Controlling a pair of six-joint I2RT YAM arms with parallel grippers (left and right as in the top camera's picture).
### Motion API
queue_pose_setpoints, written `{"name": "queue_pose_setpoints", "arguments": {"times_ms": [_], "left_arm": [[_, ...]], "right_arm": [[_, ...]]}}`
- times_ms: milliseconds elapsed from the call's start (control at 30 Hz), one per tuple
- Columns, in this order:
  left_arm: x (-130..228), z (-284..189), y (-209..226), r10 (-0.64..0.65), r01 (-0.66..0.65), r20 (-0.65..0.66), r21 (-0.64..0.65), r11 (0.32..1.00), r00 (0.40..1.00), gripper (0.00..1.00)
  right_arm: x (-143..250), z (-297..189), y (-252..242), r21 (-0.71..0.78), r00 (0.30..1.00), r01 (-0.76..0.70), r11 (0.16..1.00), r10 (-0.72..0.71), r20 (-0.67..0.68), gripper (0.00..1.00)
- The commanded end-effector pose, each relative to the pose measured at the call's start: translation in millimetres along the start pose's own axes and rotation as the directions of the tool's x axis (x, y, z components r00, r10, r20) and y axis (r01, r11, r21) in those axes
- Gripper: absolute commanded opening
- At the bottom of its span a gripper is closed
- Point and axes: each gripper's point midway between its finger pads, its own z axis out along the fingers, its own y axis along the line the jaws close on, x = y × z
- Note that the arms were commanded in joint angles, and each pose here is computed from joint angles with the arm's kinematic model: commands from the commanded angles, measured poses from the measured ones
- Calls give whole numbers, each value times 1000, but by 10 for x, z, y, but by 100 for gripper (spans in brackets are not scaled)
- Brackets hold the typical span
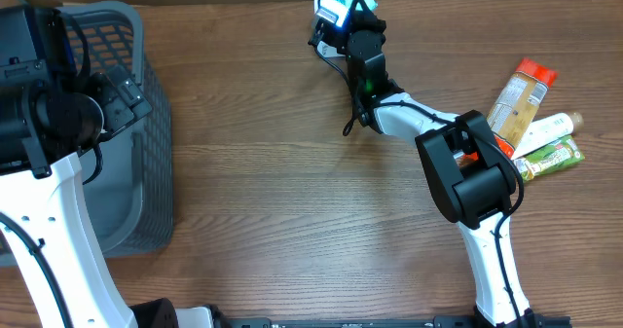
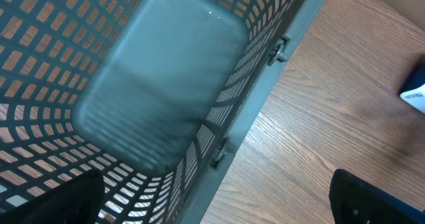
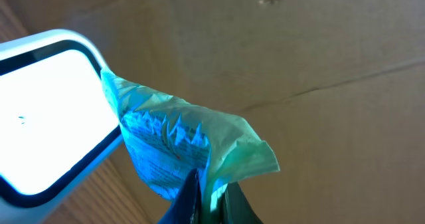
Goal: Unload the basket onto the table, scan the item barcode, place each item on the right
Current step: 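Hold the wet-wipe pack in front of the white scanner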
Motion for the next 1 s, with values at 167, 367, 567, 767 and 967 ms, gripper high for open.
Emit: {"name": "queue_pose_setpoints", "arguments": {"times_ms": [167, 367, 567, 767, 967], "left_arm": [[-18, 10, 31, 7, -7, 5, -15, 1000, 1000, 100], [-18, 10, 31, 7, -7, 5, -15, 1000, 1000, 99], [-18, 10, 31, 7, -7, 5, -15, 1000, 1000, 100], [-18, 10, 31, 7, -7, 5, -15, 1000, 1000, 100], [-18, 10, 31, 7, -7, 5, -15, 1000, 1000, 100]], "right_arm": [[-186, -22, -302, 100, 998, -51, 994, 49, 28, 4], [-317, -144, -523, 211, 999, 40, 977, -40, -3, 4], [-580, -344, -672, 208, 998, 54, 977, -49, -28, 4], [-752, -614, -944, 58, 998, 45, 997, -42, -53, 4], [-925, -1353, -1302, -261, 987, -157, 952, 163, 2, 4]]}}
